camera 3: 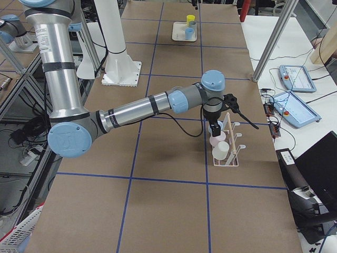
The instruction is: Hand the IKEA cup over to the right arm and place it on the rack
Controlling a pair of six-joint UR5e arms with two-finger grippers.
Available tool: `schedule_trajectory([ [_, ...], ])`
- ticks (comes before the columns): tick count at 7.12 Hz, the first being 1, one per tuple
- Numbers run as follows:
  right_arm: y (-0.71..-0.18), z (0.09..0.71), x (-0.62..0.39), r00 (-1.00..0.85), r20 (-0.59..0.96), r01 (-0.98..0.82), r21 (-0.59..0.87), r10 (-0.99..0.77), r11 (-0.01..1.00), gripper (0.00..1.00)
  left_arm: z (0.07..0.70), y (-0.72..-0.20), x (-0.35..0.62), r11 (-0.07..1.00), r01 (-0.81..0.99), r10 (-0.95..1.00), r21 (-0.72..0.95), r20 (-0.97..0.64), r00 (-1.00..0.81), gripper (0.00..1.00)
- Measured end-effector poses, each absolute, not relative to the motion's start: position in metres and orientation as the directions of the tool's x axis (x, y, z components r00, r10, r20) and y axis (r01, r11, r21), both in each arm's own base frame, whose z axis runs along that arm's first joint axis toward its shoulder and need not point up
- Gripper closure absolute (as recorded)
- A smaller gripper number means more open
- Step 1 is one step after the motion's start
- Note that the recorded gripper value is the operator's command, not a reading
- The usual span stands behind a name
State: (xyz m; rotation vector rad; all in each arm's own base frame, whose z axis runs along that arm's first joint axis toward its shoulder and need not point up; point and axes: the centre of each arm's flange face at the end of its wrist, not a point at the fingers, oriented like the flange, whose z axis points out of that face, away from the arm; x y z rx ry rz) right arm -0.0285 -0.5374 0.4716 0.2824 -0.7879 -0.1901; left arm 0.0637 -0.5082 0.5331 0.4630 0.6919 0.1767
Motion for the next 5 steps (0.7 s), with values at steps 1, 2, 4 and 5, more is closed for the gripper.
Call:
schedule_trajectory([
  [1,-0.52,0.468,-0.026,0.69,0.67,0.059,0.324,-0.273,0.944,0.01,0.556,-0.515,0.048,0.899,-0.016,0.305,0.439,-0.597,0.742,0.0],
  [2,-0.507,0.467,-0.024,0.69,0.671,0.057,0.326,-0.273,0.944,0.01,0.578,-0.521,0.042,0.914,-0.022,0.292,0.405,-0.619,0.729,0.0],
  [4,-0.498,0.468,-0.022,0.689,0.671,0.056,0.326,-0.273,0.944,0.01,0.613,-0.529,0.044,0.943,-0.035,0.262,0.332,-0.669,0.696,0.07],
  [5,-0.498,0.467,-0.022,0.688,0.672,0.056,0.328,-0.274,0.943,0.01,0.627,-0.53,0.045,0.952,-0.04,0.247,0.303,-0.684,0.686,0.19],
])
